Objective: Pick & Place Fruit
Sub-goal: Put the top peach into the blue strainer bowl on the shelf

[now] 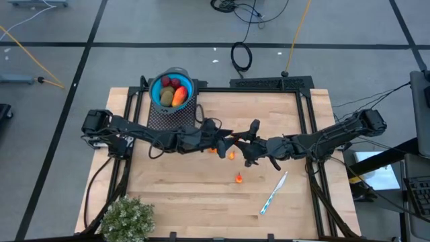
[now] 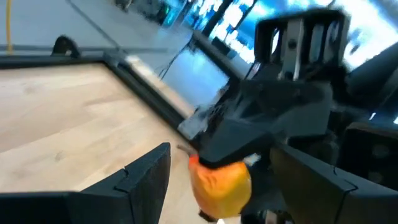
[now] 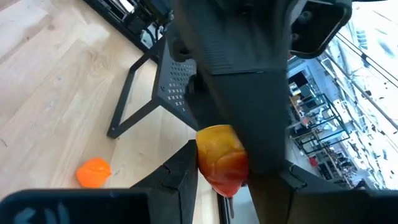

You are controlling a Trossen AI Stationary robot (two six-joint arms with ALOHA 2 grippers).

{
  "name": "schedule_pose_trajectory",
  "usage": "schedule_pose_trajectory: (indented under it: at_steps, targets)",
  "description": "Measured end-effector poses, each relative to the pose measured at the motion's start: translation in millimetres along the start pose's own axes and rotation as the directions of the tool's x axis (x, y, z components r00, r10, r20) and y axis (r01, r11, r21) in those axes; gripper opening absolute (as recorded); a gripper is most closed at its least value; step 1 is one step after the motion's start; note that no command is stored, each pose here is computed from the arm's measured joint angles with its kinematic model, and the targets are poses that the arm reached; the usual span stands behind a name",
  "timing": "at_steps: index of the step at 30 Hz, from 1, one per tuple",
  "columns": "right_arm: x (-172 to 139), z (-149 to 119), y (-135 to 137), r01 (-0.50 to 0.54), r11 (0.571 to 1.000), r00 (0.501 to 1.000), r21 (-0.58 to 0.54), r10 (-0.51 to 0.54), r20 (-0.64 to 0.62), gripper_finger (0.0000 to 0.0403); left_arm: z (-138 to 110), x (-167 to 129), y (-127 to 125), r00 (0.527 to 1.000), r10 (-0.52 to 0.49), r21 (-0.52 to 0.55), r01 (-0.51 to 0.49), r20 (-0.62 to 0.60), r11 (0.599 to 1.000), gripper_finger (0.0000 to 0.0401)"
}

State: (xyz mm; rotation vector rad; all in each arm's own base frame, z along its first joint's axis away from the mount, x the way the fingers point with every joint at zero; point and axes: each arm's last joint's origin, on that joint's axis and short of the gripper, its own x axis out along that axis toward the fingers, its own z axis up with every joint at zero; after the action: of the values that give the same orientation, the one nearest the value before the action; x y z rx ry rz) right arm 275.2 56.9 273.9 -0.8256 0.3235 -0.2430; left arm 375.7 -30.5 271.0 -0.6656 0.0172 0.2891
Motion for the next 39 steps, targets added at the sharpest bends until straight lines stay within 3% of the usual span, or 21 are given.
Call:
schedule_pose_trajectory:
  at_steps: [7,14,29,34,39]
  targets:
    - [0.2,-1.4,1.5,-0.01,1.0,1.0,0.006,0.01,-0.014,0.0112,0.1,8.4,-3.7,0.996,0.049,0.047,-0.046,-0.071,0.998,0.0273]
    - [-0.2,-0.6,1.1,-0.01,1.0,1.0,0.01,0.01,-0.01,0.0112,-0.5,7.8,-3.3,0.995,0.056,0.001,-0.056,-0.079,0.998,0.027]
    - [-0.1,-1.7,1.8,-0.014,1.0,1.0,0.006,0.014,-0.022,0.0118,-0.1,7.8,-4.0,0.996,0.048,-0.006,-0.048,-0.077,0.999,0.0109]
    - [-0.2,-2.2,2.5,-0.017,0.997,0.999,0.081,0.02,-0.027,0.0137,-0.4,8.0,-3.7,0.995,0.033,-0.006,-0.034,-0.092,0.999,0.0098]
    - [-0.3,-3.2,3.3,-0.024,0.996,0.999,0.08,0.027,-0.037,0.0162,-1.1,7.9,-3.2,0.994,0.032,0.008,-0.031,-0.104,0.999,0.0106]
